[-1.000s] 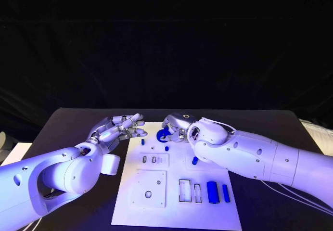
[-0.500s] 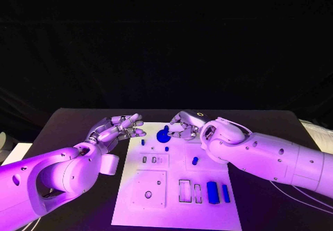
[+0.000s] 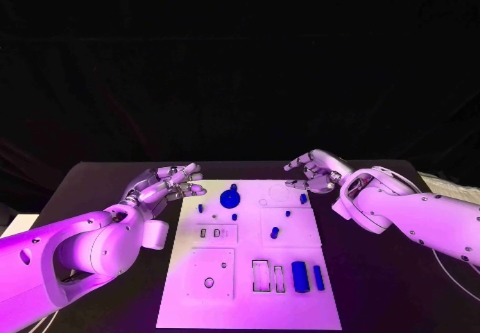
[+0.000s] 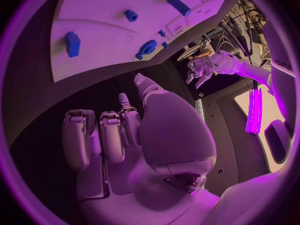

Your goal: Assemble the parts on the task board

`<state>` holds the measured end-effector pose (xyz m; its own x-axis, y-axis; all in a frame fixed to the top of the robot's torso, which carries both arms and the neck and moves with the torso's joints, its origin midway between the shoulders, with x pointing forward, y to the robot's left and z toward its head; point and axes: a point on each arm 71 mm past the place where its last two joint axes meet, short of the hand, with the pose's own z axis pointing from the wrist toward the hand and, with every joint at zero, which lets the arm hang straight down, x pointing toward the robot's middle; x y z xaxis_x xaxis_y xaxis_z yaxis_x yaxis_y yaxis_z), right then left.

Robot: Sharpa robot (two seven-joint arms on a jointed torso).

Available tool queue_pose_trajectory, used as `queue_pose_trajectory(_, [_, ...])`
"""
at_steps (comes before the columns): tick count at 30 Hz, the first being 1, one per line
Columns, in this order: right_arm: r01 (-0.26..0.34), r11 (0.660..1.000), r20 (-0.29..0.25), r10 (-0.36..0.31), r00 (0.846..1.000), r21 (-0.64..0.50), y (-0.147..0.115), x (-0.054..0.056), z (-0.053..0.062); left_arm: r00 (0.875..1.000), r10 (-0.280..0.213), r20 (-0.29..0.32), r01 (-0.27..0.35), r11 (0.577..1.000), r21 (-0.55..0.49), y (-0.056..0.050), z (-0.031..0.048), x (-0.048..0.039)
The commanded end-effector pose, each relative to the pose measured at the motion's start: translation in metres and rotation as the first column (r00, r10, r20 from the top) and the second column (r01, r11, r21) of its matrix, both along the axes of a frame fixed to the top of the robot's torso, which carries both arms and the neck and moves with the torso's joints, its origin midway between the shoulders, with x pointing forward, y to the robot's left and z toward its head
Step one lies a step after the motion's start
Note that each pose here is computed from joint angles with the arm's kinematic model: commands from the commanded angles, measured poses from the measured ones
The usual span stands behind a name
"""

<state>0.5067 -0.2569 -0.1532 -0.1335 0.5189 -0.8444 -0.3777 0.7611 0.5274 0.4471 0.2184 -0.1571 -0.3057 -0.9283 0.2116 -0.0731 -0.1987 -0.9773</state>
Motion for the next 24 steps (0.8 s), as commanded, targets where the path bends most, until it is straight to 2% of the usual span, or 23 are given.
queue_pose_trajectory(1, [-0.031,0.996,-0.036,0.034,0.999,0.085,-0.011,-0.002,-0.004,1.000,-0.026,0.006,0.026,1.000,-0.016,-0.003,0.0003,0.0007])
queue_pose_trajectory(7, [0.008,0.998,-0.063,-0.003,0.998,0.070,-0.031,-0.002,-0.017,1.000,-0.027,0.005,0.027,1.000,-0.016,-0.004,-0.0012,0.0026])
queue_pose_trajectory(18, [0.018,0.999,-0.103,-0.015,0.995,0.032,-0.040,-0.007,-0.042,1.000,-0.019,0.003,0.019,1.000,-0.012,-0.002,-0.0034,0.0053])
queue_pose_trajectory(24, [0.027,0.999,-0.111,-0.025,0.994,0.023,-0.043,-0.005,-0.047,1.000,-0.019,0.003,0.019,1.000,-0.012,-0.002,-0.0039,0.0059])
